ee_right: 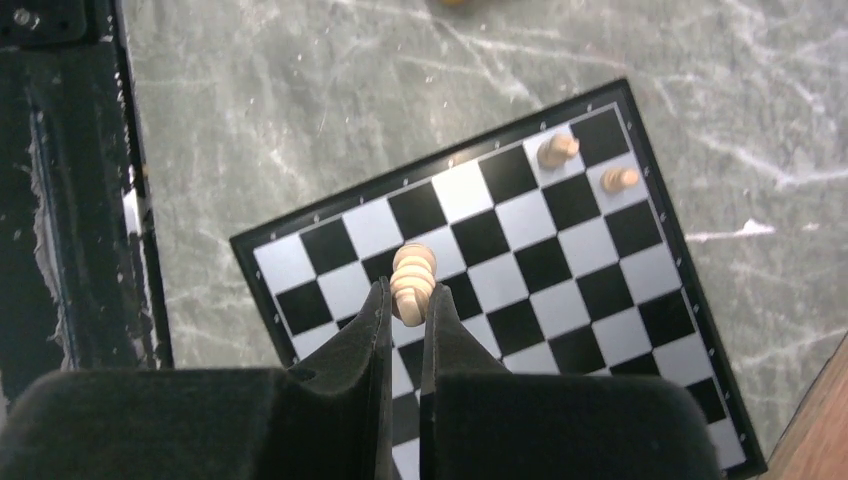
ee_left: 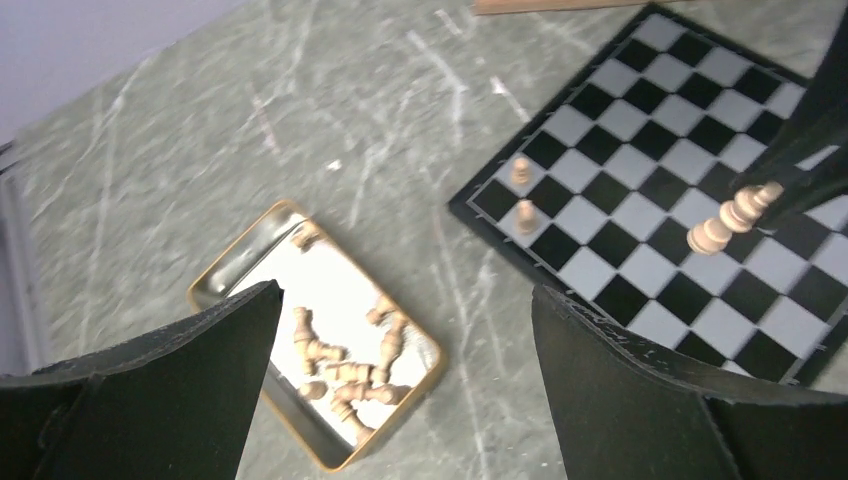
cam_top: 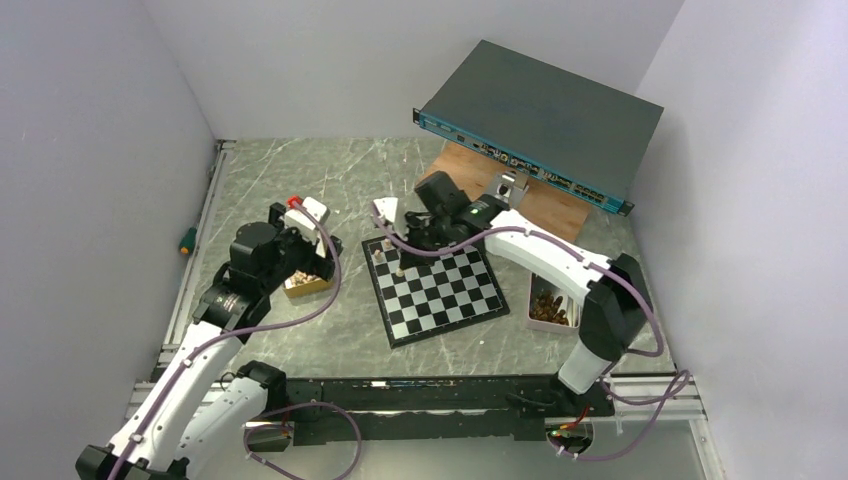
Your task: Set up the chess pieces on the board
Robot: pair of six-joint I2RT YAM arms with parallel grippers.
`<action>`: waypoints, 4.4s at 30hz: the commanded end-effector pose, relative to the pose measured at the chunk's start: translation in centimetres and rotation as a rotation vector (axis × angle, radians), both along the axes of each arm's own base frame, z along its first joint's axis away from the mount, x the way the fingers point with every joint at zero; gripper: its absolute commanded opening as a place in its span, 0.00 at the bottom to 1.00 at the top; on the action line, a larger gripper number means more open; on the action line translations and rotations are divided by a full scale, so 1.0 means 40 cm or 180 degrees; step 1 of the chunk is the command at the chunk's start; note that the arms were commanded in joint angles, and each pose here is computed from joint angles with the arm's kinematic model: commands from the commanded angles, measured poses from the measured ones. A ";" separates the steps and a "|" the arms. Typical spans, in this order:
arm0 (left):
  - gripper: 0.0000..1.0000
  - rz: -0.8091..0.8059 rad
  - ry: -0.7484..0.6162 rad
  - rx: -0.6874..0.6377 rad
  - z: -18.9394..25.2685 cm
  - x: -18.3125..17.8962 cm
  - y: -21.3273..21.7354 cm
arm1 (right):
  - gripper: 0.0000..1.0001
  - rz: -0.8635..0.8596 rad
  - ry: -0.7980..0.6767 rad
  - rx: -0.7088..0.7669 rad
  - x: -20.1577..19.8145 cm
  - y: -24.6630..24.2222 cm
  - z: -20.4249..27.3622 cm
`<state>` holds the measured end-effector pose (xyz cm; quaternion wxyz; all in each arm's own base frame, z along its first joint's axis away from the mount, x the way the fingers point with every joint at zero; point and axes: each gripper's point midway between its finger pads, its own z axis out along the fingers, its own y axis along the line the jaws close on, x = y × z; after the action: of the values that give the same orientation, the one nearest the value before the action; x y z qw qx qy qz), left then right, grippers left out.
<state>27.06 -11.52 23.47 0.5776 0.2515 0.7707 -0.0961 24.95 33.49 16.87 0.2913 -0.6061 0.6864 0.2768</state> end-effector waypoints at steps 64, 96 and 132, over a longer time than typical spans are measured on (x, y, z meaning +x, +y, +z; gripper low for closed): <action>1.00 0.1248 -0.0674 0.0171 0.087 -0.009 0.199 | 0.00 0.0014 0.0042 -0.0765 -0.008 0.124 -0.224; 1.00 0.1209 -0.0682 0.0167 0.086 -0.009 0.194 | 0.09 -0.0014 0.0149 -0.0778 -0.016 0.130 -0.253; 1.00 0.1203 -0.0690 0.0163 0.088 -0.009 0.194 | 0.47 0.0007 0.0201 -0.0704 -0.025 0.136 -0.233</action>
<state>26.57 -3.90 25.80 0.6389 0.1337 0.7551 0.0614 24.33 38.35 7.19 0.1981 -0.6280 0.7245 0.2036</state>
